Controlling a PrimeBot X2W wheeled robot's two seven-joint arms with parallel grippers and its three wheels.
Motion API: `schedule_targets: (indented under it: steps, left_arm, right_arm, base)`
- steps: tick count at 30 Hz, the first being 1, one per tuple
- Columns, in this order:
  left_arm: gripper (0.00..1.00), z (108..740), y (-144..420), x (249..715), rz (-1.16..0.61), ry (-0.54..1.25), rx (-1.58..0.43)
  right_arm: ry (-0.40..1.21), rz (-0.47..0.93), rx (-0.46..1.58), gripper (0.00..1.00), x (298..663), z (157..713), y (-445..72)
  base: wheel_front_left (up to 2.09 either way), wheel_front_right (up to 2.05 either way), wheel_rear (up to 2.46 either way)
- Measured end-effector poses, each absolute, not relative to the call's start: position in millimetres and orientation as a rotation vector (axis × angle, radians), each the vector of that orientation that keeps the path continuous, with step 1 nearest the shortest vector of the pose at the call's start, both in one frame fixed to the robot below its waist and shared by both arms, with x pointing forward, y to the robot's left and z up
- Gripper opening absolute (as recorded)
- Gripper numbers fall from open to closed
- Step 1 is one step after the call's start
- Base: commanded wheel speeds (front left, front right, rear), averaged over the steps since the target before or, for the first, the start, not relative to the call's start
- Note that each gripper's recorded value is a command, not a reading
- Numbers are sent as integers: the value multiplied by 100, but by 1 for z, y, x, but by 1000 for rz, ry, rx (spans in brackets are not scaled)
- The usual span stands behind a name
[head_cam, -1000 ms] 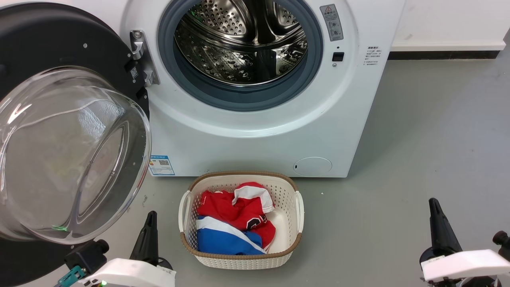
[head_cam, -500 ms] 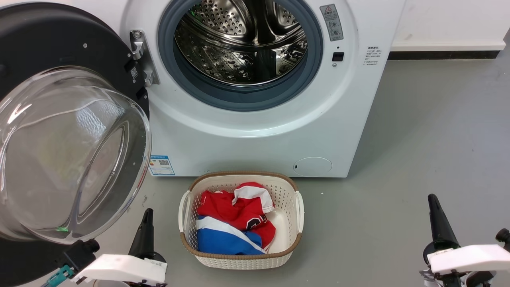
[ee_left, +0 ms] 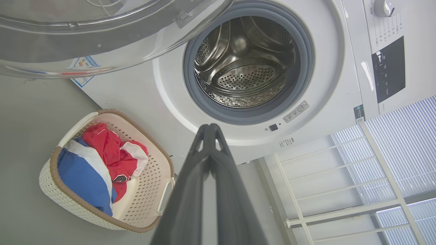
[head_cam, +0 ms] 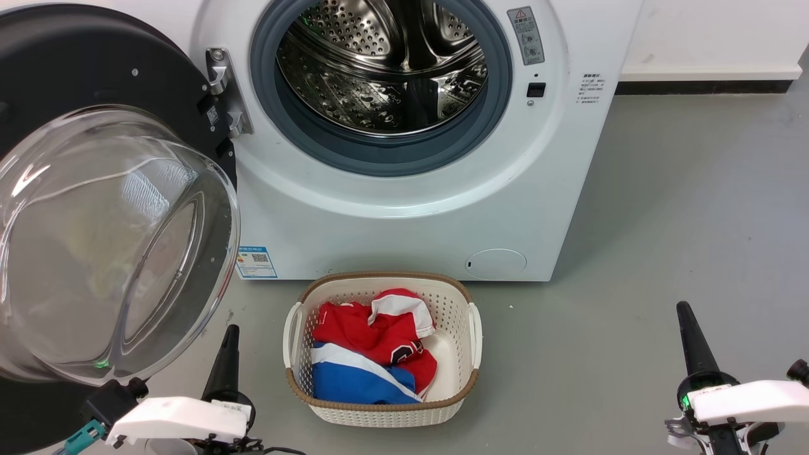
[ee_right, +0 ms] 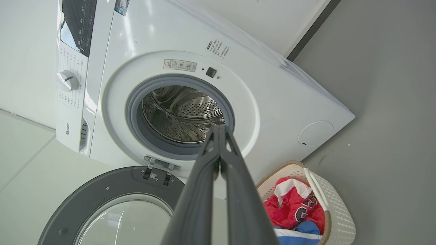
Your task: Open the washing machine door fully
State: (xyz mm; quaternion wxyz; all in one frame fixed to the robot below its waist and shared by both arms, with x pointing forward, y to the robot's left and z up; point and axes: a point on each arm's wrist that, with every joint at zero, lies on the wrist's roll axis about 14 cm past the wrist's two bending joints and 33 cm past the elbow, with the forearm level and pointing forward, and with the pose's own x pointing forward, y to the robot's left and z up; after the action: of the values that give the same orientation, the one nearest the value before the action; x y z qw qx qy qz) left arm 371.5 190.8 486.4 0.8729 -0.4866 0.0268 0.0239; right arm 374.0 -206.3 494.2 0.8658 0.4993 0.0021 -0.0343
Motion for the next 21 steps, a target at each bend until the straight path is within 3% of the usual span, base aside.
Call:
schedule_targets:
  steps: [21]
  left_arm:
    - [0,491,195,378,49,49,-1232]
  right_arm:
    - [14,-59,1248,0,379,495,-204]
  base:
    - [0,0,0]
